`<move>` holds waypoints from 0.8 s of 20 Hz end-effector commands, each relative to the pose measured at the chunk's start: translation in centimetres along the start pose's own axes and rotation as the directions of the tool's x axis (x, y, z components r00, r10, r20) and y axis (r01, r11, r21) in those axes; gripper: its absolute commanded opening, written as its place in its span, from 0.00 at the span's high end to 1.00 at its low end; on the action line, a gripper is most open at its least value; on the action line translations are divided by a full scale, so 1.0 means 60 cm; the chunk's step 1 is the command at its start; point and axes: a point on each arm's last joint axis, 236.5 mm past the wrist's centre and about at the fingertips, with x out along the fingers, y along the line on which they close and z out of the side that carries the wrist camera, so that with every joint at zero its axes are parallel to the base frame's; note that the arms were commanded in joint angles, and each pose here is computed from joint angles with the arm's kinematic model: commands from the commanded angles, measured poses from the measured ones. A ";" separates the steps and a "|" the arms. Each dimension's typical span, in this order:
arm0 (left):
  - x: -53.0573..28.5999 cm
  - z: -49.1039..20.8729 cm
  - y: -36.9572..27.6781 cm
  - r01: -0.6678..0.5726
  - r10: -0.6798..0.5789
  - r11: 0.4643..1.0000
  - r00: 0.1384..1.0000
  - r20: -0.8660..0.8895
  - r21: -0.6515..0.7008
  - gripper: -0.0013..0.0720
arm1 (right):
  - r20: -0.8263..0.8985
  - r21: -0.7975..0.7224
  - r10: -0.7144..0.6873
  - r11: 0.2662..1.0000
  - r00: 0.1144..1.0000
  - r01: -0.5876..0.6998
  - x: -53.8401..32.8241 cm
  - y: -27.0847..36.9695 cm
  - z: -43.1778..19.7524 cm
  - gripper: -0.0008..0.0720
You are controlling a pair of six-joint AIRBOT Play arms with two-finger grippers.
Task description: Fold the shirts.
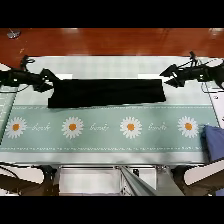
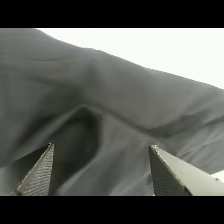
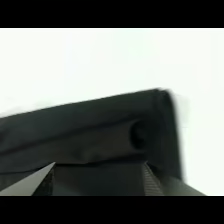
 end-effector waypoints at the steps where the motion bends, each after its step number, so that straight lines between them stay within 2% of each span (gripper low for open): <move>1: -0.089 -0.027 0.089 -0.169 0.164 0.984 0.984 -0.075 -0.054 0.02 | -0.124 0.006 -0.111 0.994 0.986 0.112 -0.042 -0.076 -0.041 0.13; 3: -0.107 -0.036 0.100 -0.157 0.157 0.984 0.988 -0.002 -0.083 0.02 | -0.179 0.048 -0.153 0.985 0.972 0.164 -0.032 -0.109 -0.069 0.13; 6: -0.095 -0.069 0.058 -0.082 0.087 0.996 0.989 0.120 -0.045 0.02 | -0.193 0.068 -0.082 0.993 0.978 0.097 0.009 -0.082 -0.076 0.13; 8: -0.083 -0.096 0.013 -0.028 0.028 1.000 0.984 0.174 -0.002 0.02 | -0.219 0.061 -0.081 0.993 0.972 0.097 0.036 -0.076 -0.088 0.13; 12: -0.036 -0.162 -0.087 0.070 -0.080 0.993 0.991 0.108 0.095 0.02 | -0.289 0.069 -0.025 0.997 0.957 0.047 0.097 -0.037 -0.125 0.13; 13: -0.021 -0.180 -0.107 0.079 -0.089 0.988 0.993 0.074 0.129 0.02 | -0.298 0.047 -0.029 0.998 0.954 0.045 0.104 -0.026 -0.129 0.22; 14: -0.006 -0.197 -0.128 0.089 -0.097 0.983 0.994 0.042 0.163 0.03 | -0.301 0.026 -0.027 0.999 0.953 0.037 0.104 -0.012 -0.128 0.54; 15: 0.006 -0.213 -0.146 0.099 -0.103 0.976 0.995 0.014 0.193 0.04 | -0.316 -0.002 -0.017 1.000 0.949 0.018 0.097 0.005 -0.127 0.96; 16: 0.014 -0.225 -0.161 0.108 -0.109 0.970 0.994 -0.007 0.218 0.26 | -0.335 -0.028 -0.010 1.000 0.942 0.001 0.084 0.020 -0.127 0.95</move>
